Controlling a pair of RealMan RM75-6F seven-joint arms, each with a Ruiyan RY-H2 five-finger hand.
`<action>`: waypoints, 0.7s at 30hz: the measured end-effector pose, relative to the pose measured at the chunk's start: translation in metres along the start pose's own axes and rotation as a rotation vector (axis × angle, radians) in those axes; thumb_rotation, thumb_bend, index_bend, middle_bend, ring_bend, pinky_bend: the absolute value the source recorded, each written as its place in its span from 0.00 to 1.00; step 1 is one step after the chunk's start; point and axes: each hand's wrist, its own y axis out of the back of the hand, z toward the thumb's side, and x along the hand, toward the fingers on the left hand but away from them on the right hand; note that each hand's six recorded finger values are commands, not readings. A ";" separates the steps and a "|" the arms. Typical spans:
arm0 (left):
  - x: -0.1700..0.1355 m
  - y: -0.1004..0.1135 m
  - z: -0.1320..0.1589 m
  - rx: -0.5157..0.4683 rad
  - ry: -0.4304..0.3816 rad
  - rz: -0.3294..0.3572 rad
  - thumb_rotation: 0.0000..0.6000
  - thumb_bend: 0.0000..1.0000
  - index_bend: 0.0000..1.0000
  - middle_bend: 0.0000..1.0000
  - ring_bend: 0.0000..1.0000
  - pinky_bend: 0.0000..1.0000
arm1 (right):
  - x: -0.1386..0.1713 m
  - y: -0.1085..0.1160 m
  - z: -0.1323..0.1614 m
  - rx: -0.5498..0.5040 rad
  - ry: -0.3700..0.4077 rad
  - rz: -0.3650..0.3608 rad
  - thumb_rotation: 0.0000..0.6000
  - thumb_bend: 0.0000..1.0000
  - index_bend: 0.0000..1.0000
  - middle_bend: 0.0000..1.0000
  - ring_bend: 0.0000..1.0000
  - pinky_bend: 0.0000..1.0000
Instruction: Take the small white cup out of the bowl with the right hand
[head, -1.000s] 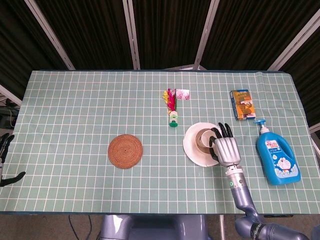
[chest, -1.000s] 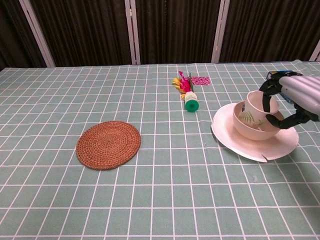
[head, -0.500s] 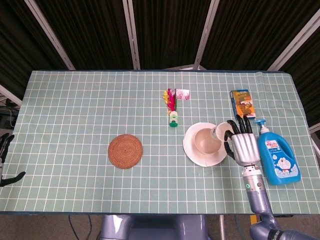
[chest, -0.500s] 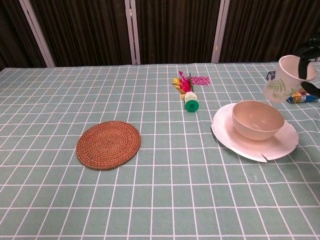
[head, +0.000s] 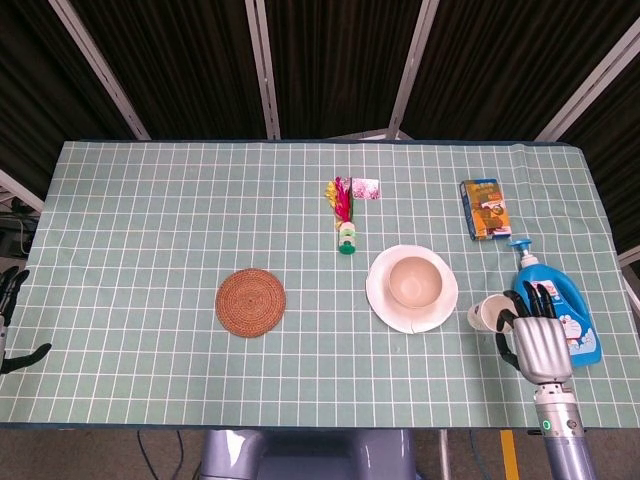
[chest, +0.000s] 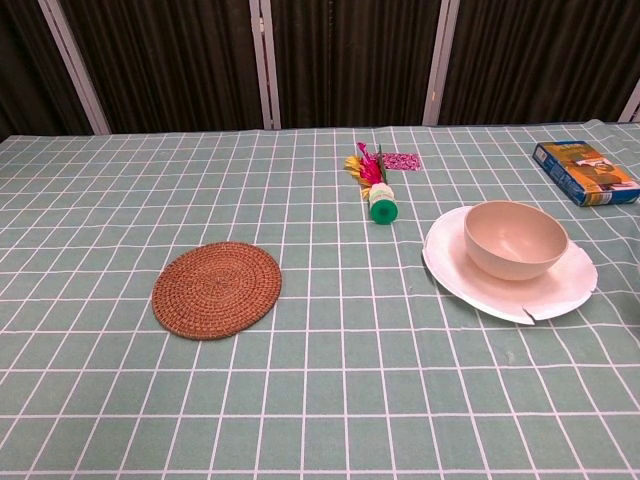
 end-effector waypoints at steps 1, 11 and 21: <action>0.000 0.000 0.000 0.001 0.000 0.000 1.00 0.00 0.00 0.00 0.00 0.00 | 0.000 -0.002 0.000 -0.001 0.000 0.005 1.00 0.45 0.63 0.19 0.00 0.00; 0.001 0.000 -0.001 0.000 0.002 -0.003 1.00 0.00 0.00 0.00 0.00 0.00 | -0.006 -0.033 0.000 0.038 -0.009 0.078 1.00 0.43 0.63 0.19 0.00 0.00; 0.001 0.000 -0.001 -0.004 0.003 -0.001 1.00 0.00 0.00 0.00 0.00 0.00 | -0.010 -0.042 0.000 0.063 -0.019 0.108 1.00 0.23 0.43 0.03 0.00 0.00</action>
